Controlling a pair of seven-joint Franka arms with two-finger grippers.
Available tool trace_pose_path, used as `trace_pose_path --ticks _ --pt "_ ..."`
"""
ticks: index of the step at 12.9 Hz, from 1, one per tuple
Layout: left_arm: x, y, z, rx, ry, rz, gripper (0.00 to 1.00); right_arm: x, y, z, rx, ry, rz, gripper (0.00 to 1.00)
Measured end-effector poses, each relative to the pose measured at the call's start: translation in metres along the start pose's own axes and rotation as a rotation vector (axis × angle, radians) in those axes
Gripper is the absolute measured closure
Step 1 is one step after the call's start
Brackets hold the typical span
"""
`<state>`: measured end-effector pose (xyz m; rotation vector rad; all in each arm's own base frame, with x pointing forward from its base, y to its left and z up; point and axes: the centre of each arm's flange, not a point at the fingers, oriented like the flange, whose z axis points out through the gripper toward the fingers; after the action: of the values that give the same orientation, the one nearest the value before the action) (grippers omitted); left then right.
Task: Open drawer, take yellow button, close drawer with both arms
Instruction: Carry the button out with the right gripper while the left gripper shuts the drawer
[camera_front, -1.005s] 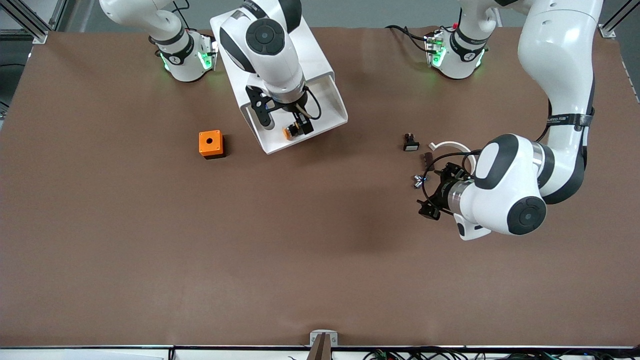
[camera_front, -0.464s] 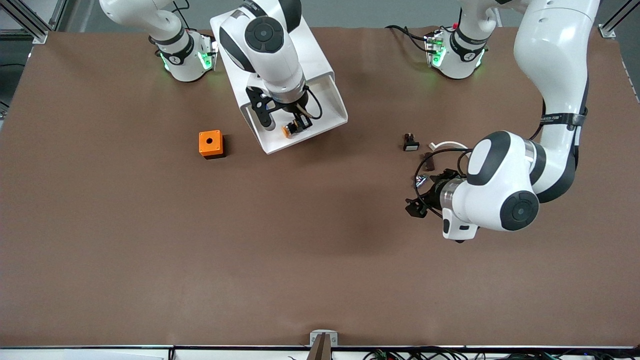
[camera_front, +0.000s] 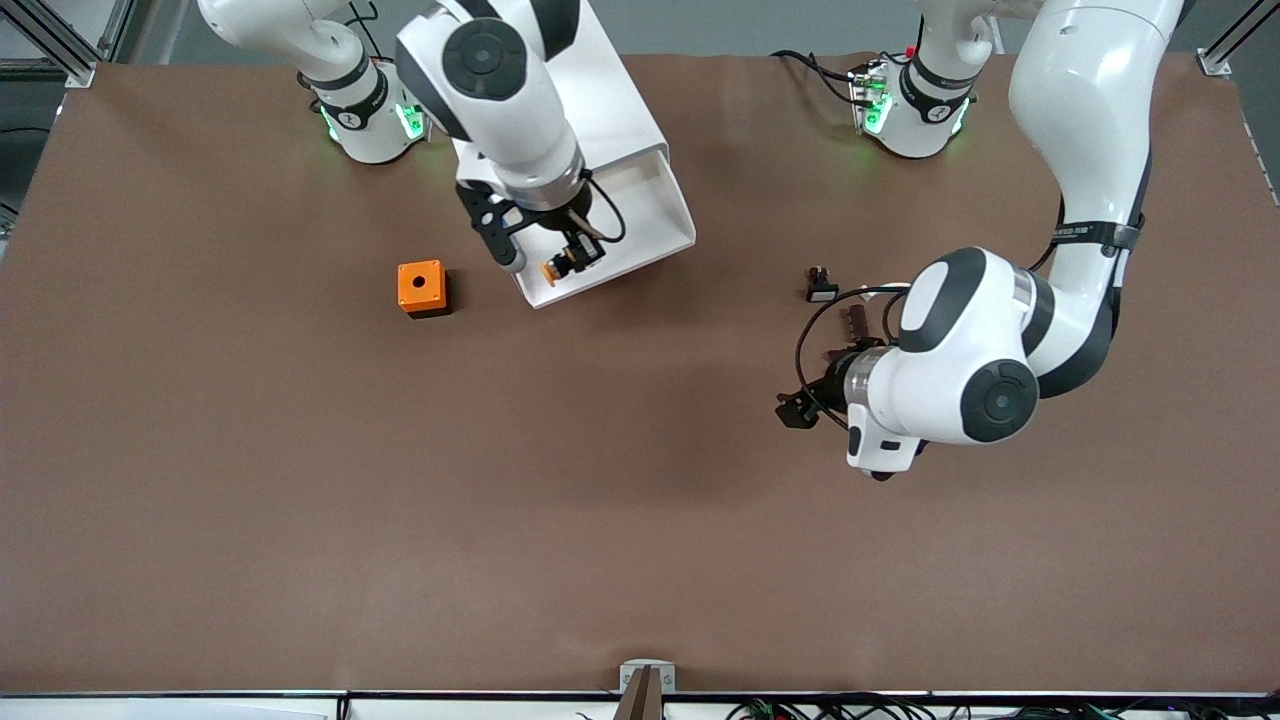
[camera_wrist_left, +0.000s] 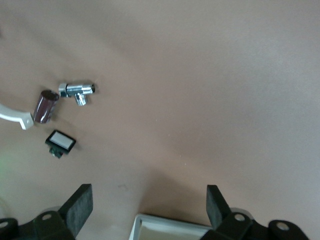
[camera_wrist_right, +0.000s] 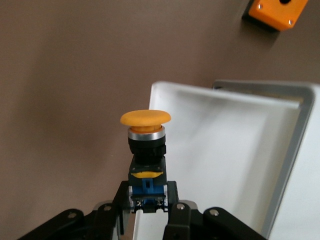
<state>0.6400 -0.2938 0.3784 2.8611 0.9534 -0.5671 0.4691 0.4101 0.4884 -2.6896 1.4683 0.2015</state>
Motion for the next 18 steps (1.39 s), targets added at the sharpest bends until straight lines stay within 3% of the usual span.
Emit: trace_pose_path --ticks 5,10,15,18 --pt "-0.095 0.052 0.026 0.020 0.101 0.170 0.00 0.147 0.004 -0.033 -0.029 0.002 -0.276 0.67" --pt "-0.173 0.078 0.061 0.050 0.113 0.282 0.00 0.296 0.029 -0.034 -0.049 0.053 -0.568 0.67" --pt "-0.232 0.089 0.099 0.097 0.105 0.288 0.00 0.453 0.061 0.031 -0.048 0.085 -0.809 0.67" --pt "-0.266 0.093 0.114 0.104 0.074 0.292 0.00 0.508 0.074 0.093 -0.042 0.086 -0.870 0.67"
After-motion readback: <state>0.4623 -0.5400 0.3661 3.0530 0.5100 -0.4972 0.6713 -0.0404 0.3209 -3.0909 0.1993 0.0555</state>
